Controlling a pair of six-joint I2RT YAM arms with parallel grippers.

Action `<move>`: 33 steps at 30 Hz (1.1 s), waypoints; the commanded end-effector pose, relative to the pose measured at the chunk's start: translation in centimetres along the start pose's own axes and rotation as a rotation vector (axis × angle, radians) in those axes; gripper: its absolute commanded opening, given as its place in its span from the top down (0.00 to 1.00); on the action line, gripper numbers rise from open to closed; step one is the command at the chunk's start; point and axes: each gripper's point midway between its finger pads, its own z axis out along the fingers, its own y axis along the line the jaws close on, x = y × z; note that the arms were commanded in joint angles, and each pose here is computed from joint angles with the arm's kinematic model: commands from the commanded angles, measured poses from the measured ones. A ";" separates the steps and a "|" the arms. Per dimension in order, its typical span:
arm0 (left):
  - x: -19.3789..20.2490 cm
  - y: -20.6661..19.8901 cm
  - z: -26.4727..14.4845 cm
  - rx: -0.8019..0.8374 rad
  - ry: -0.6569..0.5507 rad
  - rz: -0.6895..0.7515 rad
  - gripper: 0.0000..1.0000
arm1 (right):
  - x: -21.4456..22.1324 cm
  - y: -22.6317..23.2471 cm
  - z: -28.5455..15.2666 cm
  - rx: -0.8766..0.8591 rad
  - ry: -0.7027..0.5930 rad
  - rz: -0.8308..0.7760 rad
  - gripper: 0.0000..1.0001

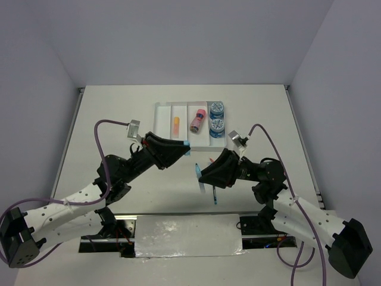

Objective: Sort the stationery into containers
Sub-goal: Close the pen cap on the pen.

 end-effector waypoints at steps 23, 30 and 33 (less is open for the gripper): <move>-1.9 -2.0 0.1 0.080 -0.087 -0.049 1.00 | -2.5 -0.8 4.2 0.015 -0.032 -0.073 1.00; -1.5 -1.4 -0.5 0.058 -0.078 -0.041 1.00 | -2.7 -0.6 4.4 0.001 -0.034 -0.083 1.00; -1.4 -0.9 -0.7 0.035 -0.081 -0.033 1.00 | -2.9 -0.4 4.3 0.000 -0.039 -0.090 1.00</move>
